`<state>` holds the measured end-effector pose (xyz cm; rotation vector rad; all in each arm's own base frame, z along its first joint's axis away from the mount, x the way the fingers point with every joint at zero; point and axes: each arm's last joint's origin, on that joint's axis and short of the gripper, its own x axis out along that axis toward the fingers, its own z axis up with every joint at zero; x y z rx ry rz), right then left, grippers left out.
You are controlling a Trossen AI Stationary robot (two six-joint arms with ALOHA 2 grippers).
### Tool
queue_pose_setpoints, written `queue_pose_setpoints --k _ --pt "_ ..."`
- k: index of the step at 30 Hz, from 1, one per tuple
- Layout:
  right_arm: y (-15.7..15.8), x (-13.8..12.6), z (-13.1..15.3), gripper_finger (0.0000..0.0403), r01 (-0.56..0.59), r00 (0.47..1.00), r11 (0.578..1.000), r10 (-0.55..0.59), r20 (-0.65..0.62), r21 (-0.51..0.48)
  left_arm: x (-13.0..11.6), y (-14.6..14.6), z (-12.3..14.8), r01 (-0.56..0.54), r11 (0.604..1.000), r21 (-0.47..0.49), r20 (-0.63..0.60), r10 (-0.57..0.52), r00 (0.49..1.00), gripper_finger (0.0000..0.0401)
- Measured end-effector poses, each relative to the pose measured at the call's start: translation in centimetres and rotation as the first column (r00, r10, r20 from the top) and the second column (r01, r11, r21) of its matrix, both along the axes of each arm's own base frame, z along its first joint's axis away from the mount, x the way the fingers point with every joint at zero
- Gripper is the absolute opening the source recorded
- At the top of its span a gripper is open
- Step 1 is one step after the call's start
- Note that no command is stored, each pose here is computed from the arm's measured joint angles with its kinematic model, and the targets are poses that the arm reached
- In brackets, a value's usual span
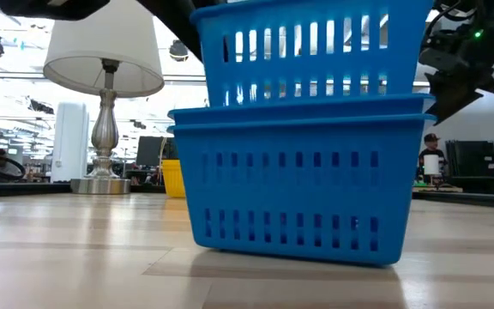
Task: Stack baskets by color
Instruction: Stack the top blue basket on top of the bottom blue baskets, then return to Home Position
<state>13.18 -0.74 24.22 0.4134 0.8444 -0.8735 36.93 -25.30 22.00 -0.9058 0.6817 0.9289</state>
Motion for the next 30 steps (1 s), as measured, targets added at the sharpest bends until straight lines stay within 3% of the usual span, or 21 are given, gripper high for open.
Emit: queue_pose_setpoints --k 13,24,26,30 --pt "0.0 0.0 0.0 0.0157 -0.016 1.000 1.000 0.016 -0.008 -0.009 -0.1 -0.1 -0.1 0.021 0.998 -0.058 -0.052 -0.024 0.998 0.0015" --pt "0.0 0.0 0.0 0.0157 -0.016 1.000 1.000 0.016 -0.008 -0.010 0.3 0.5 0.1 0.140 0.990 0.033 -0.090 -0.137 0.986 0.0161" --pt "0.0 0.1 0.0 0.0157 -0.016 1.000 1.000 0.016 -0.003 -0.009 0.1 0.9 1.2 0.183 0.980 0.078 -0.086 -0.177 0.981 0.0182" --pt "0.0 0.2 0.6 0.0157 -0.052 0.998 0.998 0.053 0.030 -0.021 -1.5 2.7 6.4 0.217 0.952 0.215 -0.037 -0.214 0.976 0.0204"
